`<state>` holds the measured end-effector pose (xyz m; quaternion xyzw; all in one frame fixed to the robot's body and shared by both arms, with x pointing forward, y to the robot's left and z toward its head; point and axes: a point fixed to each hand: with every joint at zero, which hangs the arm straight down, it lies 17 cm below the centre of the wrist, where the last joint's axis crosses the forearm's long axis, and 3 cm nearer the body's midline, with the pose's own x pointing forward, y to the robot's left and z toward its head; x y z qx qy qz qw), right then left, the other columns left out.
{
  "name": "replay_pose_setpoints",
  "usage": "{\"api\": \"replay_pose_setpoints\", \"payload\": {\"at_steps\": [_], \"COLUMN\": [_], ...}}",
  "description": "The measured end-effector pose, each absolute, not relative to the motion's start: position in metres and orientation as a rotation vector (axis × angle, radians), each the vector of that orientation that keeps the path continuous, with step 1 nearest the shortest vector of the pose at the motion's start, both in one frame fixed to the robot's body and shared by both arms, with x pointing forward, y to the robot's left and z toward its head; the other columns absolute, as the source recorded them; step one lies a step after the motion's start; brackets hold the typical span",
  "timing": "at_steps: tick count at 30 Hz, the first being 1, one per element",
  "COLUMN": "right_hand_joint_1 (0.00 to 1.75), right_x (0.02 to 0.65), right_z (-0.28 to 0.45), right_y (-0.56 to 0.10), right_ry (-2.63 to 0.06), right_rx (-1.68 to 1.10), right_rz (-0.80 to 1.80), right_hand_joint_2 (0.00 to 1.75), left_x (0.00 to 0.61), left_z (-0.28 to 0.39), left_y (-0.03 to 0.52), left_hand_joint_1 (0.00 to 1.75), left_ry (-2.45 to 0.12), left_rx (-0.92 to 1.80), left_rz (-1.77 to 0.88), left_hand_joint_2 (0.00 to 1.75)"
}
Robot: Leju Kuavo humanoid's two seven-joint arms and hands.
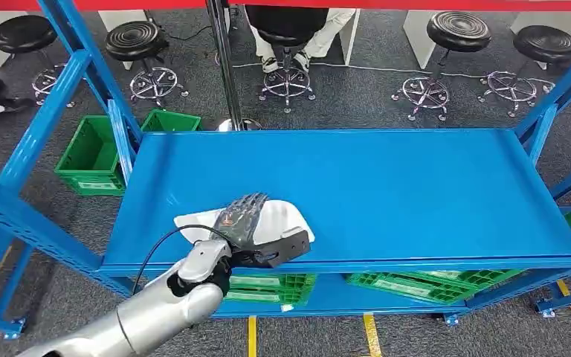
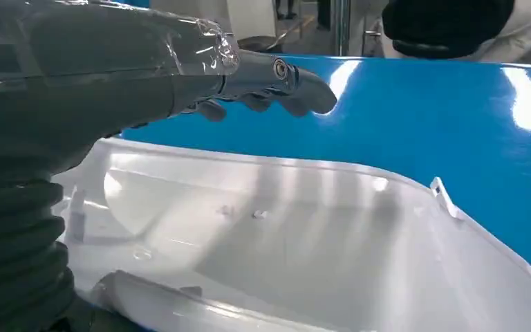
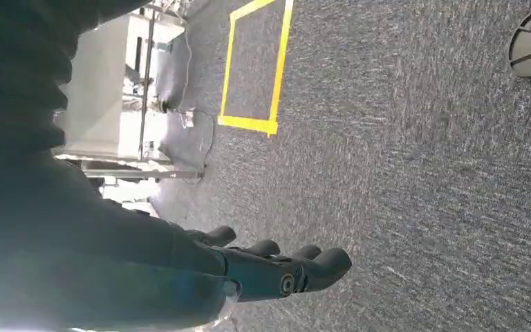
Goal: Take the parts from the cabinet and place them on the table.
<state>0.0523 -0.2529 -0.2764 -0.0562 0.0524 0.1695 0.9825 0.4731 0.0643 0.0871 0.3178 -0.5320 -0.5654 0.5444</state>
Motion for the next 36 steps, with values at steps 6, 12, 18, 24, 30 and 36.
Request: {"api": "replay_pose_setpoints", "payload": {"at_steps": [6,12,18,24,30,36], "right_hand_joint_1": [0.0,0.0,0.0,0.0,0.0,0.0], "right_x": [0.052,0.052,0.052,0.052,0.052,0.052], "right_z": [-0.276,-0.276,-0.276,-0.276,-0.276,-0.276], "right_y": [-0.253,-0.253,-0.253,-0.253,-0.253,-0.253], "right_ry": [0.105,0.106,0.105,0.105,0.105,0.105], "right_rx": [-0.113,-0.113,-0.113,-0.113,-0.113,-0.113], "right_rz": [0.341,0.341,0.341,0.341,0.341,0.341], "right_hand_joint_2": [1.75,1.75,1.75,1.75,1.75,1.75], "left_x": [0.466,0.46,0.459,0.456,0.456,0.455], "left_z": [0.084,0.08,0.079,0.078,0.079,0.079], "left_y": [0.057,0.054,0.054,0.05,0.047,0.041], "left_hand_joint_1": [0.0,0.0,0.0,0.0,0.0,1.75], "left_ry": [-1.272,-1.271,-1.268,-1.27,-1.281,-1.289], "left_rx": [0.733,0.718,0.716,0.706,0.704,0.691], "left_rz": [-1.356,-1.361,-1.365,-1.372,-1.377,-1.38], "left_hand_joint_2": [1.75,1.75,1.75,1.75,1.75,1.75]}}
